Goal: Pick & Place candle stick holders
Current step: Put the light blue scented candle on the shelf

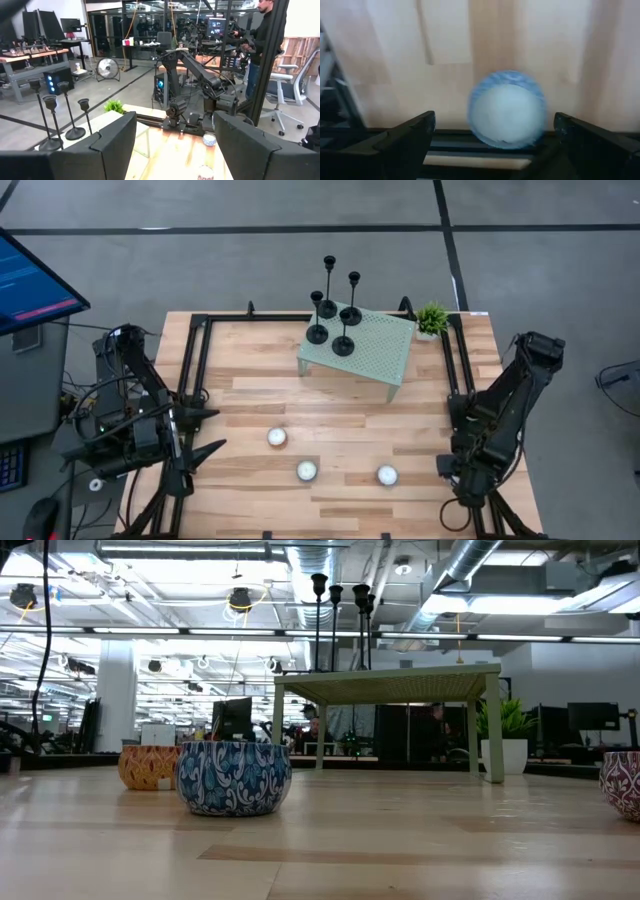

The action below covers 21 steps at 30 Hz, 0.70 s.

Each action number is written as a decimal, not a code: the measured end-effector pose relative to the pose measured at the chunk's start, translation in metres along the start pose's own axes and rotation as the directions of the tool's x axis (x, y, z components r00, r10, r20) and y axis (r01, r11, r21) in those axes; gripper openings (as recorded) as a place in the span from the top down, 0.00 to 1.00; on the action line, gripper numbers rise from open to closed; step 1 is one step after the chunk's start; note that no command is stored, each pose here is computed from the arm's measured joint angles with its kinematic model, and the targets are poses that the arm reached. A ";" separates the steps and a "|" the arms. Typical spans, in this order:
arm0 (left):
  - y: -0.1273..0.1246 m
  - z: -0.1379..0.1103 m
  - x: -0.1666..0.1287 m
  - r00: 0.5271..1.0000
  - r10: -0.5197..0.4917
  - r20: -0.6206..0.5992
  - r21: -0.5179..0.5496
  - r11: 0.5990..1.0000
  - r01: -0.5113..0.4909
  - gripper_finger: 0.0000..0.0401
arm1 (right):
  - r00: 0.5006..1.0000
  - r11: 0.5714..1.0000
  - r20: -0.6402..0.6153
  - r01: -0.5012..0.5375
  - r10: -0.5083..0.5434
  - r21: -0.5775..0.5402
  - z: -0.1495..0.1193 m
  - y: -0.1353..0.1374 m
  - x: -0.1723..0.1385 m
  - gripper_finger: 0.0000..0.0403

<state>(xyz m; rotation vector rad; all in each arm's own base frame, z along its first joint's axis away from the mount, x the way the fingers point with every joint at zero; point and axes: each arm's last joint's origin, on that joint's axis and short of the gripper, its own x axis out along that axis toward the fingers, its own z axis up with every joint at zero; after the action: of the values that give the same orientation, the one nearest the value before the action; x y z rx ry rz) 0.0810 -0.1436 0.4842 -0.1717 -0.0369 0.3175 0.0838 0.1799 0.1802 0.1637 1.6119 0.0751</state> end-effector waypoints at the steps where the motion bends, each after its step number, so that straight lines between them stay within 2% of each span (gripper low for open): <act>1: 0.000 0.000 0.000 1.000 0.003 0.000 0.000 1.000 -0.003 0.34 | 1.000 1.000 0.006 -0.018 0.018 0.001 0.000 0.001 0.002 0.01; 4: 0.000 0.000 0.002 1.000 0.013 0.002 0.000 1.000 -0.013 0.34 | 0.999 0.999 0.011 -0.030 0.030 0.030 -0.002 -0.002 0.011 0.02; 8: 0.000 0.000 0.002 1.000 0.014 0.002 0.000 1.000 -0.014 0.34 | 1.000 0.996 0.011 0.023 -0.024 0.084 -0.004 -0.012 0.020 0.02; 21: 0.001 0.000 0.002 1.000 0.013 0.002 -0.008 1.000 -0.013 0.34 | 0.999 0.994 0.049 0.010 -0.016 0.106 -0.007 -0.011 0.024 0.05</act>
<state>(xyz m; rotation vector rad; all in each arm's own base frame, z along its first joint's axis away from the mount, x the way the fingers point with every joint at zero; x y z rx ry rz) 0.0827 -0.1421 0.4845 -0.1793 -0.0392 0.3310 0.0756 0.1735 0.1552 0.2350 1.5674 -0.0241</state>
